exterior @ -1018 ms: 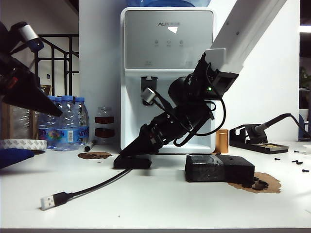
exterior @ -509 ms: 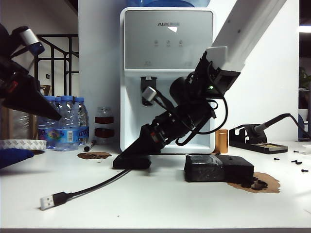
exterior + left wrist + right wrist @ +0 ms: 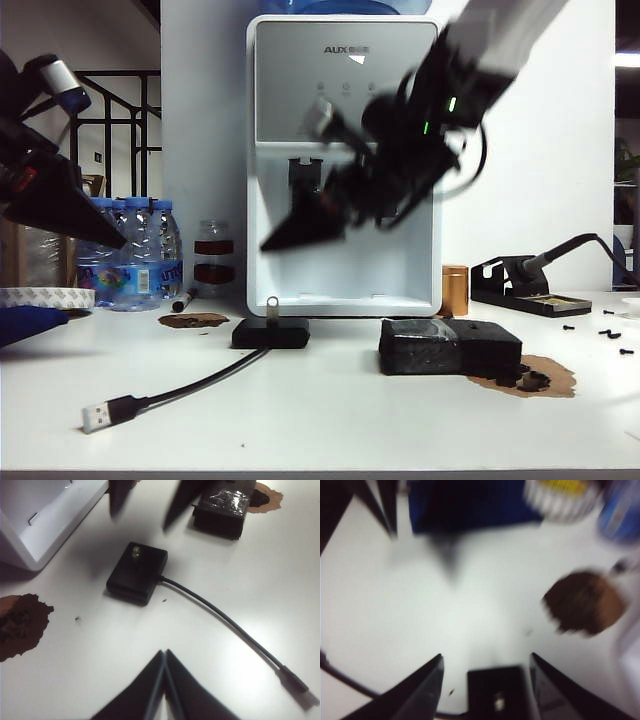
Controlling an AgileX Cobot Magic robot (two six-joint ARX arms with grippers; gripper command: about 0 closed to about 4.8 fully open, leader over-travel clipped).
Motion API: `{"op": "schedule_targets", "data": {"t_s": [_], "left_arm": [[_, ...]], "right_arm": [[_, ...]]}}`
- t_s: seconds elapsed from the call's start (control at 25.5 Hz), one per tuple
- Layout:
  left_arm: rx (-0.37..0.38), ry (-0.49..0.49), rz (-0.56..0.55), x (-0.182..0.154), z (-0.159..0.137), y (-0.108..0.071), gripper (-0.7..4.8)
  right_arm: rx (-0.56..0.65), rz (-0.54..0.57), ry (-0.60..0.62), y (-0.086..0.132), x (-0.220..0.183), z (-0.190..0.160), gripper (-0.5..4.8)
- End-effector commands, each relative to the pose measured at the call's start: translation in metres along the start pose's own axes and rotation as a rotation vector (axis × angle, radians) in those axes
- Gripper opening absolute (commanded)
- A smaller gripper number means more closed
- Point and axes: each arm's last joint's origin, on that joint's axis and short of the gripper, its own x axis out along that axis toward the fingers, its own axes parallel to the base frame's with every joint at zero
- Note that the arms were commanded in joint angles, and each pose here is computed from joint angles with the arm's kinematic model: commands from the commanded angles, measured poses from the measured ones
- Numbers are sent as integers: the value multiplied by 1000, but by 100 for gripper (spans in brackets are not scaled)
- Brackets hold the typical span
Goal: Take the USB flash drive out of the black sponge and insert it into the slot on top of the black USB adpator box.
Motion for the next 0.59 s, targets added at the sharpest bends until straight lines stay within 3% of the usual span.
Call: {"op": "schedule_targets", "data": {"t_s": [0.04, 0.12, 0.2, 0.23, 0.43, 0.59], "left_arm": [[10, -8, 0, 0, 0, 0, -4], [12, -9, 1, 0, 0, 0, -4], [16, -11, 3, 0, 1, 0, -4], [17, -11, 4, 0, 1, 1, -4], [16, -10, 3, 0, 1, 0, -4], [16, -8, 5, 0, 1, 0, -4]], "right_arm": [[10, -135, 34, -3, -24, 18, 276], [80, -229, 73, -6, -35, 21, 243], [114, -257, 90, -6, -38, 21, 110], [136, -255, 100, -5, -40, 22, 9], [214, -395, 178, -7, -44, 21, -3], [240, -441, 246, -4, -49, 21, -3]]}}
